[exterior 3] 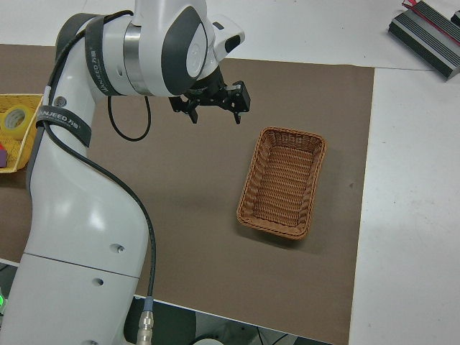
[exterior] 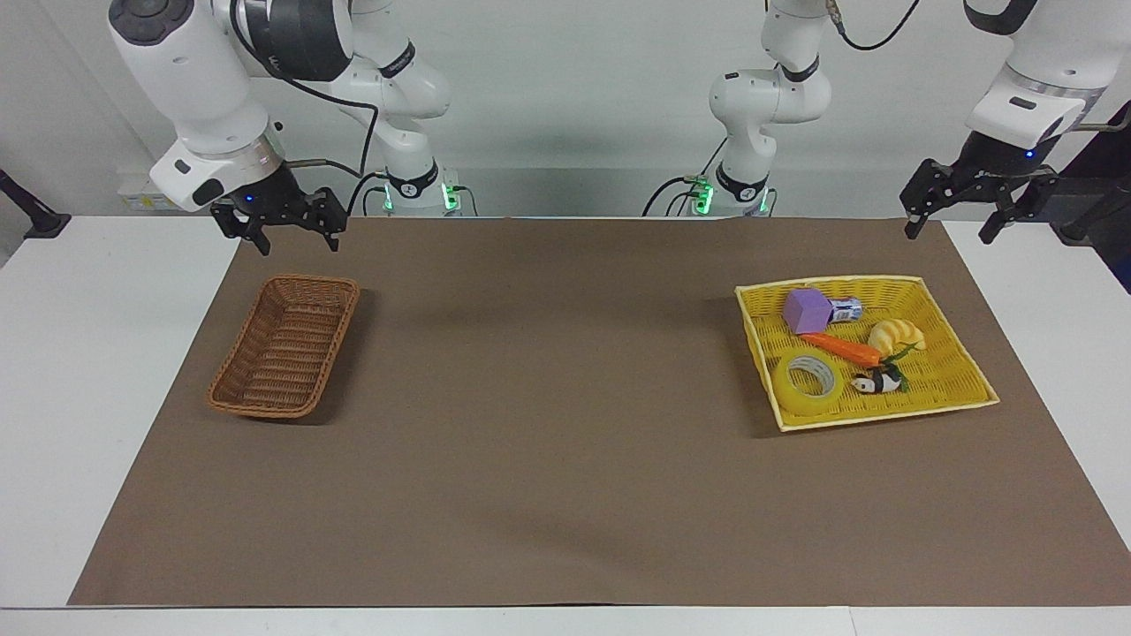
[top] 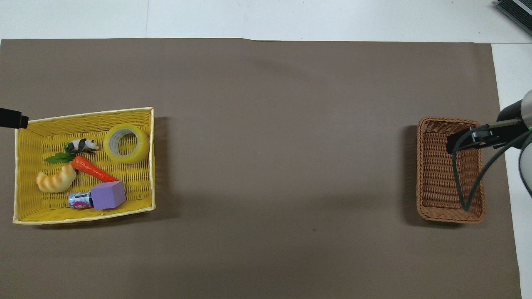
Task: Move tape to another basket
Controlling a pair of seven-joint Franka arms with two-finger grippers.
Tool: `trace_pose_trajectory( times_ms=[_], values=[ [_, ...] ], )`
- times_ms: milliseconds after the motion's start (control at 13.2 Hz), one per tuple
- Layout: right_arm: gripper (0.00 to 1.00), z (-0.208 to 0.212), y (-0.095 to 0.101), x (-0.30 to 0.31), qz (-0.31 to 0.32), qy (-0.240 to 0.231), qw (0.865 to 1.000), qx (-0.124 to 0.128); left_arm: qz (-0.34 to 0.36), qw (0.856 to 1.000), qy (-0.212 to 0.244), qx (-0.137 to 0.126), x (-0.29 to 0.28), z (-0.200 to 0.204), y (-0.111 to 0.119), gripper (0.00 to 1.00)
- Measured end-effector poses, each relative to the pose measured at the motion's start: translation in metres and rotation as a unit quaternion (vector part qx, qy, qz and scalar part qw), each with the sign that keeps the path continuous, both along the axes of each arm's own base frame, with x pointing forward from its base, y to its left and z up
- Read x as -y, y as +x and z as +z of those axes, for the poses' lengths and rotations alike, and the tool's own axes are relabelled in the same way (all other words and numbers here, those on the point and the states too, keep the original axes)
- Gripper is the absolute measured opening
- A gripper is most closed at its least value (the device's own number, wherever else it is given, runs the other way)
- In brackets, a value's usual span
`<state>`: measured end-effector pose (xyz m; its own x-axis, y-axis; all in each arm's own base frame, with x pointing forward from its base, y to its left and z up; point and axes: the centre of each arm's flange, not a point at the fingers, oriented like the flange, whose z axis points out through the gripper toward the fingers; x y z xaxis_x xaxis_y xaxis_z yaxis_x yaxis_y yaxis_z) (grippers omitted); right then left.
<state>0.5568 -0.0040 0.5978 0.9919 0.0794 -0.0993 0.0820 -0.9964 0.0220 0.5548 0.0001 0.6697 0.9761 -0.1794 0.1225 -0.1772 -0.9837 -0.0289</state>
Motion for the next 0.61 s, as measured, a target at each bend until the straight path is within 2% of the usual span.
trace_pose_trajectory(
  times_ms=[606],
  values=[
    [1.00, 0.0000, 0.0000, 0.0000, 0.000, 0.000, 1.000, 0.000, -0.004, 1.000, 0.000, 0.000, 0.0047, -0.0001, -0.0001, 1.00]
  ],
)
